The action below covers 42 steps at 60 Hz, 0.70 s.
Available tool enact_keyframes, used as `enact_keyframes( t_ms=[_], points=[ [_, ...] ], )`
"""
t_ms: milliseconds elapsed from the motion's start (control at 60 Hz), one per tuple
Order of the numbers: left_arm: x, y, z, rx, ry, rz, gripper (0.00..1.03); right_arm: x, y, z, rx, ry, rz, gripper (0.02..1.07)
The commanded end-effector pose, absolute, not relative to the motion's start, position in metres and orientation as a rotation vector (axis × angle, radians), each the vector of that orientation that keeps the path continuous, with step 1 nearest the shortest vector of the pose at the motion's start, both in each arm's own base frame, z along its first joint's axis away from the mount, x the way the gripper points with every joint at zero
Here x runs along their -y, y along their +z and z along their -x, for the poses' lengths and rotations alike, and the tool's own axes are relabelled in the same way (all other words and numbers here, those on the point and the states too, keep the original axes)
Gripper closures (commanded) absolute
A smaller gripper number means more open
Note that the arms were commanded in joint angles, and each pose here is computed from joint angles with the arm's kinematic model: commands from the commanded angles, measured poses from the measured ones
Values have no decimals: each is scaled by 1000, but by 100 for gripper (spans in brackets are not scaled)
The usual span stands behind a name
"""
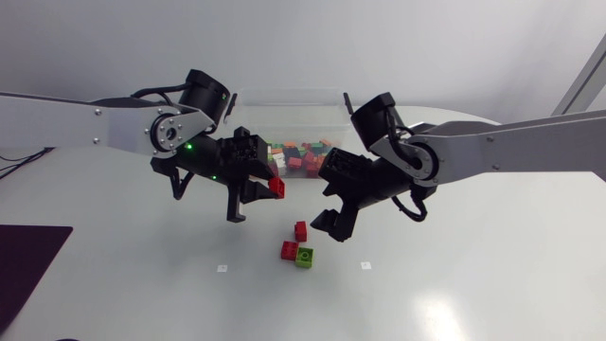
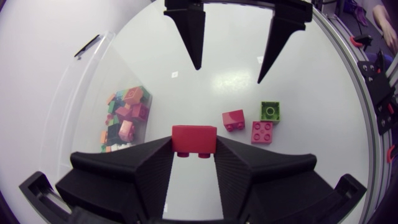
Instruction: Place the duplo bricks in the container
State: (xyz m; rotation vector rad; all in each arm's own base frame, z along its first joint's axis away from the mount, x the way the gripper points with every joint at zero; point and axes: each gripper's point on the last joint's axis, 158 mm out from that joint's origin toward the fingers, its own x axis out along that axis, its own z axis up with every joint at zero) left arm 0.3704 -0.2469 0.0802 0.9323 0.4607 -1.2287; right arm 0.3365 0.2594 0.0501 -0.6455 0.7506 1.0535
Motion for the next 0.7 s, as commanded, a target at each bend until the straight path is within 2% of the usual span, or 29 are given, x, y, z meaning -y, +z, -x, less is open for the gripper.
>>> enact_keyframes(
  t_ms=[0, 150, 350, 683],
  points=[
    [240, 84, -371, -475, -1183, -860, 79, -267, 45, -340, -728, 1111, 735, 7],
    [236, 93, -386, -459, -1098, -784, 79, -276, 33, -341, -764, 1187, 759, 7],
    [231, 125, -408, -385, -984, -694, 78, -283, 11, -334, -787, 1273, 863, 7],
    [208, 162, -452, -289, -802, -552, 78, -286, -10, -335, -840, 1344, 938, 7]
  ],
)
